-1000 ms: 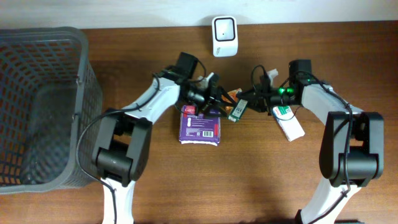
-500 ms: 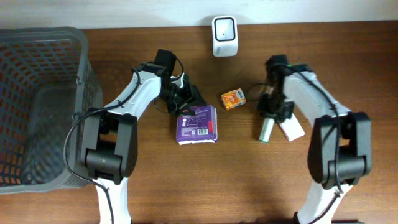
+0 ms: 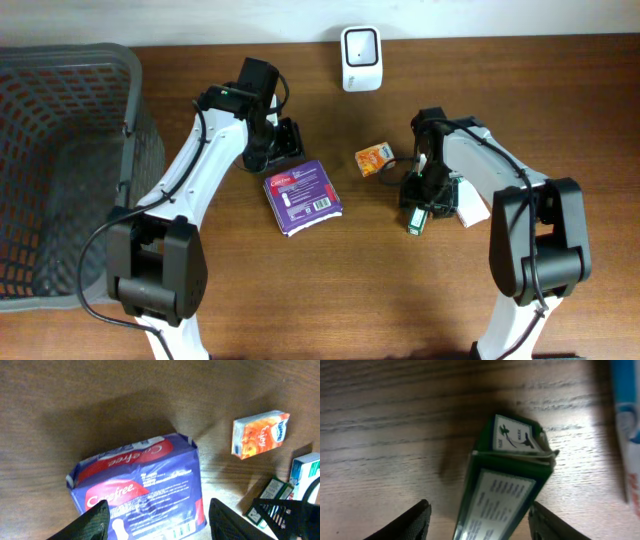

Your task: Scan the item barcode

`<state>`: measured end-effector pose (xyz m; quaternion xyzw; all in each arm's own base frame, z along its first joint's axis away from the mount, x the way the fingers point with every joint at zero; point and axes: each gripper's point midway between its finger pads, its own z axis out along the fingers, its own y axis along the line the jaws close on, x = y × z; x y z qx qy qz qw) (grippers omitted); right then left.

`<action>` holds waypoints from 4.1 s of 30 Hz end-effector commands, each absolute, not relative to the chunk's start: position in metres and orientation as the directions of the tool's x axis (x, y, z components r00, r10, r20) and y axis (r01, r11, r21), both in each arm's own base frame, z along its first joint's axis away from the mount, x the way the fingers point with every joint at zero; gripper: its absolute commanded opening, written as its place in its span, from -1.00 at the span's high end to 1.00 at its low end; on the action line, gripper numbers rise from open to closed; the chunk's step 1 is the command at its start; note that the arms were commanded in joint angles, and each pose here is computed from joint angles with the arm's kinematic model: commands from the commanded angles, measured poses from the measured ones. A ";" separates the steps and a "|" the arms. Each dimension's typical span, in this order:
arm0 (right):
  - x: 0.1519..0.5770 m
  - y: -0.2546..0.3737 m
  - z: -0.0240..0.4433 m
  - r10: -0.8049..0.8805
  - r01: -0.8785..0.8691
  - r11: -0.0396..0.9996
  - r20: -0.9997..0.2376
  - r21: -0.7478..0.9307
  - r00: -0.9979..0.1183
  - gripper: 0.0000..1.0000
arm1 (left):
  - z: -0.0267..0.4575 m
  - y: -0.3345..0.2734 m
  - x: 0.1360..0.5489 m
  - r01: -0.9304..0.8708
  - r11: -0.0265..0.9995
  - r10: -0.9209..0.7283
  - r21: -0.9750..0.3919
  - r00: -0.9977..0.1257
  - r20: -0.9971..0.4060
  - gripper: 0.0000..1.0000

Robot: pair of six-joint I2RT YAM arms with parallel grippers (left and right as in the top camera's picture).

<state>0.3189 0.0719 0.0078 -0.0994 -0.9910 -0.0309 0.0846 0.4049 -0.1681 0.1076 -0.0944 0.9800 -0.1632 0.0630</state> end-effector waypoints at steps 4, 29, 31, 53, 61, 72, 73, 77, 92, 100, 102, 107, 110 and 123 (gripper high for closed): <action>0.319 0.069 0.007 0.203 0.210 0.977 0.161 0.024 -0.966 0.46 | 0.115 -0.167 0.403 -0.146 0.936 -0.190 -0.319 -0.975 -0.112 -0.25; 0.624 0.176 0.170 0.367 -0.061 0.876 -0.744 0.478 -0.558 0.83 | 0.114 -0.163 0.404 -0.151 0.943 -0.195 -0.297 -0.973 -0.122 -0.40; 0.627 0.168 0.165 0.372 -0.025 0.889 -0.752 0.457 -0.545 0.83 | 0.114 -0.163 0.404 -0.152 0.943 -0.195 -0.296 -0.973 -0.121 -0.42; 0.541 -0.157 0.223 0.676 0.585 0.708 -0.617 0.395 -0.402 0.92 | 0.113 -0.173 0.398 -0.122 0.955 -0.161 -0.272 -0.979 -0.128 -0.45; 0.354 -0.370 0.077 0.925 0.968 0.235 -0.327 0.090 -0.194 0.87 | 0.112 -0.173 0.398 -0.122 0.955 -0.161 -0.271 -0.979 -0.126 -0.45; 0.362 -0.336 0.138 0.934 0.882 0.344 -0.218 0.322 -0.285 -0.97 | 0.203 -0.124 0.394 -0.100 0.994 -0.106 -0.036 -0.965 -0.238 -0.47; 0.373 -0.319 0.151 0.927 0.833 0.375 -0.188 0.406 -0.326 -0.97 | 0.213 -0.118 0.389 -0.114 0.993 -0.114 -0.017 -0.965 -0.238 -0.60; 0.406 -0.230 0.165 0.862 0.711 0.445 -0.046 0.544 -0.504 -0.97 | 0.198 -0.106 0.357 -0.257 0.966 -0.254 0.025 -0.962 -0.099 -0.98; 0.448 -0.107 0.161 0.688 0.581 0.635 -0.030 0.510 -0.725 -0.97 | 0.039 -0.243 0.284 0.110 0.879 0.176 -0.463 -0.979 0.102 -0.48; 0.430 -0.108 0.152 0.693 0.629 0.641 0.021 0.440 -0.721 -0.97 | 0.096 -0.200 0.381 0.265 0.914 0.201 -0.308 -0.954 -0.222 -0.61; 0.431 -0.099 0.152 0.623 0.556 0.707 -0.013 0.438 -0.782 -0.97 | 0.093 -0.193 0.403 0.262 0.931 0.185 -0.253 -0.939 -0.291 -0.64; 0.438 -0.041 0.152 0.456 0.398 0.808 -0.034 0.433 -0.889 -0.90 | 0.051 -0.256 0.354 0.289 0.812 0.285 -0.508 -0.955 -0.088 -0.49; 0.429 0.002 0.151 0.371 0.340 0.836 0.012 0.431 -0.928 -0.23 | 0.048 -0.277 0.313 0.322 0.805 0.371 -0.498 -0.929 -0.001 -0.43; 0.342 0.148 0.076 -0.499 -0.442 0.777 0.012 0.449 -0.866 -0.94 | 0.044 -0.171 0.358 0.089 0.965 0.107 -0.247 -0.992 0.060 -0.64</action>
